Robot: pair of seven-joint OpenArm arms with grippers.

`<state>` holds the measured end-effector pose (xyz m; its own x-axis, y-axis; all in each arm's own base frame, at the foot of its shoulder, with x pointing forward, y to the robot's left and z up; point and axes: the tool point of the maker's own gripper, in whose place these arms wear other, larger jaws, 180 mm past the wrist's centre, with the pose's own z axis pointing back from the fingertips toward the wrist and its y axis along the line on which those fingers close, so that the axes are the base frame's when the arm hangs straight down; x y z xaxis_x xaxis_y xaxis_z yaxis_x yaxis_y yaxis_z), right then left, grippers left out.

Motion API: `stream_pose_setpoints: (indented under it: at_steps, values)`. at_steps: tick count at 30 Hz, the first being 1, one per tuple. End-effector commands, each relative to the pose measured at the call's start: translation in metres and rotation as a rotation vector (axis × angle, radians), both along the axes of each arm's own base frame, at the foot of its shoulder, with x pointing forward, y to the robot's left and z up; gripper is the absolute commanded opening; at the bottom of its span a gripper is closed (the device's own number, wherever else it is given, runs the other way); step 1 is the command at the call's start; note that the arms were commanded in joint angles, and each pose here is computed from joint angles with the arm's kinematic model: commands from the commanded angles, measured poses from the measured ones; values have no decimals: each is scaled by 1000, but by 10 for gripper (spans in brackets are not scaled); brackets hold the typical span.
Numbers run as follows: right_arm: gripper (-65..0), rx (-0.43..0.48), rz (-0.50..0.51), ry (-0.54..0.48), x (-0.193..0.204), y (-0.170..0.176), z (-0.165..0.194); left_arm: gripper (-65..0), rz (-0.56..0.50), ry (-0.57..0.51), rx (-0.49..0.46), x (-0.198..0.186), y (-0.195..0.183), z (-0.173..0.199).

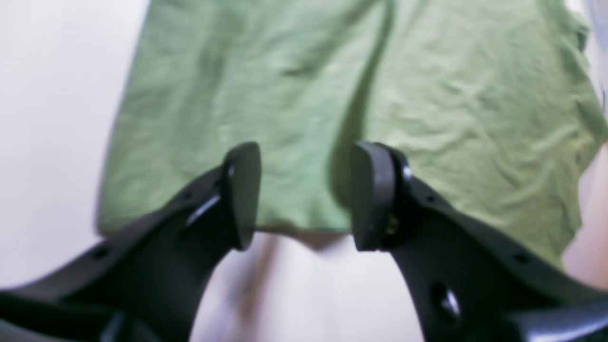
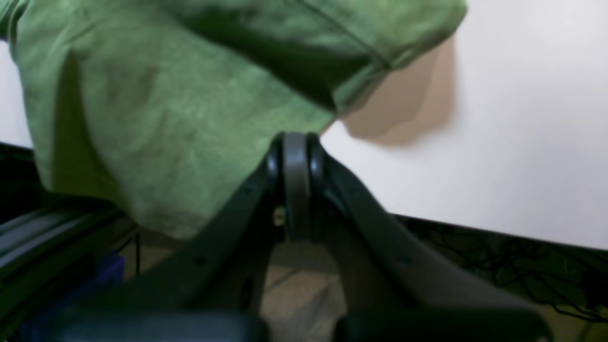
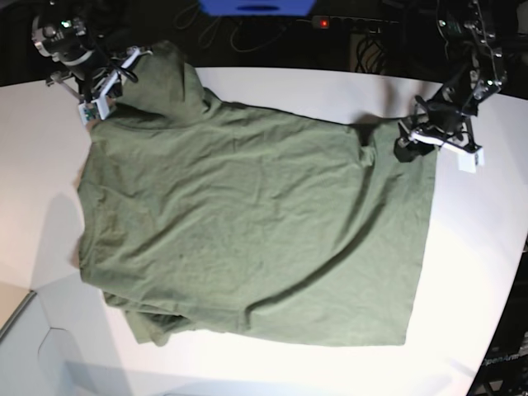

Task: Layout the t-shirt on the table in an organized manner, then fold the t-shirt properly
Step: 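Grasp the shirt edges with both grippers and pull them apart, then regrasp the shirt edges with both grippers and stretch the shirt flat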

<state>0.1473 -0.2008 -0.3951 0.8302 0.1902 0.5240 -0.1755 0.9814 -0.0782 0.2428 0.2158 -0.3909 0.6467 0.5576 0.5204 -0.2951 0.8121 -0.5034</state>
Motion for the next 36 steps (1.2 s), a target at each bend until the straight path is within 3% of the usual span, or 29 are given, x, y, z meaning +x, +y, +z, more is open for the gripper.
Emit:
stream_pose_setpoints:
  at_steps: [1, 6, 13, 23, 30, 36]
  values:
    - [-650, -14, -6, -31, 4, -6, 8, -352, 22, -12, 5, 2, 10, 3]
    - [-650, -22, -16, -44, 9, -10, 10, -353, 105, 76, -20, -5, 33, -30]
    - [-650, -39, -34, -53, 10, -20, 14, -353, 126, 154, 36, -4, 57, -54]
    - [-650, -105, -139, -133, 30, -61, 35, -353, 112, 140, 142, 3, 92, -37]
    - [-650, -91, -136, -157, 40, -56, 38, -353, 174, 79, 180, 10, 123, -11]
    - [-650, -46, -56, -202, 67, -26, 42, -353, 173, 12, 209, 17, 126, 15]
